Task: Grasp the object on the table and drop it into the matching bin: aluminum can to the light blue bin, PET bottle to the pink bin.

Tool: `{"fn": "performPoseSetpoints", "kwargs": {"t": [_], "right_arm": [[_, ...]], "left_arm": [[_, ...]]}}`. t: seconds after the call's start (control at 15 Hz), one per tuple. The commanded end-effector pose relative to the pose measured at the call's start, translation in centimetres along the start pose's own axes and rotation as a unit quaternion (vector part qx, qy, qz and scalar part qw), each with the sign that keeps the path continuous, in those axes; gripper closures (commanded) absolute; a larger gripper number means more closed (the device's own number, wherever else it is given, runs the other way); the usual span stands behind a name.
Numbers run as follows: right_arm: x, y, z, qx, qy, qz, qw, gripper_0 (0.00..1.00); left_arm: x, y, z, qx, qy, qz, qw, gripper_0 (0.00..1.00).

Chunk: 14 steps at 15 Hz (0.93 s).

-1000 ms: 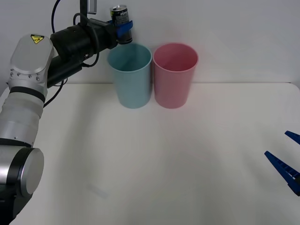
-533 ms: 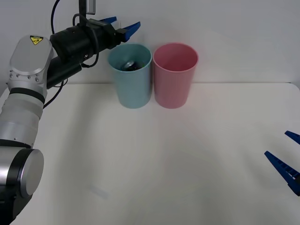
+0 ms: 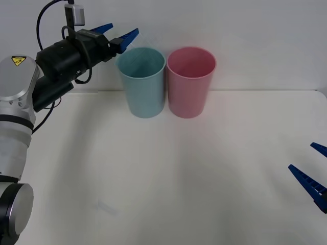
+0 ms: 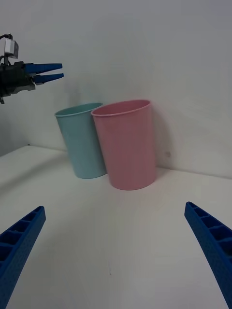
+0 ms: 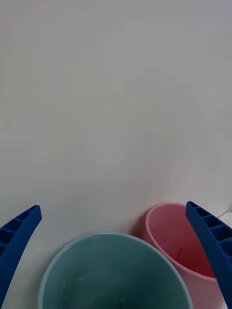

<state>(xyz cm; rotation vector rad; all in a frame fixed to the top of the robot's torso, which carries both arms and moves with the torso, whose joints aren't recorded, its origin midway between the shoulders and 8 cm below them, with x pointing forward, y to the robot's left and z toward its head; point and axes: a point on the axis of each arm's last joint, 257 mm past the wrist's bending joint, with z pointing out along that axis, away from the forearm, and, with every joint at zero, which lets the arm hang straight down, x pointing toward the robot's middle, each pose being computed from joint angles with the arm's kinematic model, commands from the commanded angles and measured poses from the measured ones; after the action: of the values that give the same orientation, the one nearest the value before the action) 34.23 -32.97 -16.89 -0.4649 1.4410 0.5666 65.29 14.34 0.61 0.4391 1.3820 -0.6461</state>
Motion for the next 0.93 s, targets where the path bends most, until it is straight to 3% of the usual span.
{"fn": "performPoseSetpoints", "kwargs": {"t": [0.07,0.53,0.93], "right_arm": [[0.0,0.0,0.0,0.0,0.0,0.0,1.0,0.0],[0.0,0.0,0.0,0.0,0.0,0.0,1.0,0.0],[0.0,0.0,0.0,0.0,0.0,0.0,1.0,0.0]], "left_arm": [[0.0,0.5,-3.0,-0.005,-0.013,0.008,0.9999,0.0],[0.3,1.5,-11.7,-0.041,-0.04,0.027,0.998,0.0],[1.0,2.5,-19.9,-0.062,-0.037,0.044,0.9964,0.0]]}}
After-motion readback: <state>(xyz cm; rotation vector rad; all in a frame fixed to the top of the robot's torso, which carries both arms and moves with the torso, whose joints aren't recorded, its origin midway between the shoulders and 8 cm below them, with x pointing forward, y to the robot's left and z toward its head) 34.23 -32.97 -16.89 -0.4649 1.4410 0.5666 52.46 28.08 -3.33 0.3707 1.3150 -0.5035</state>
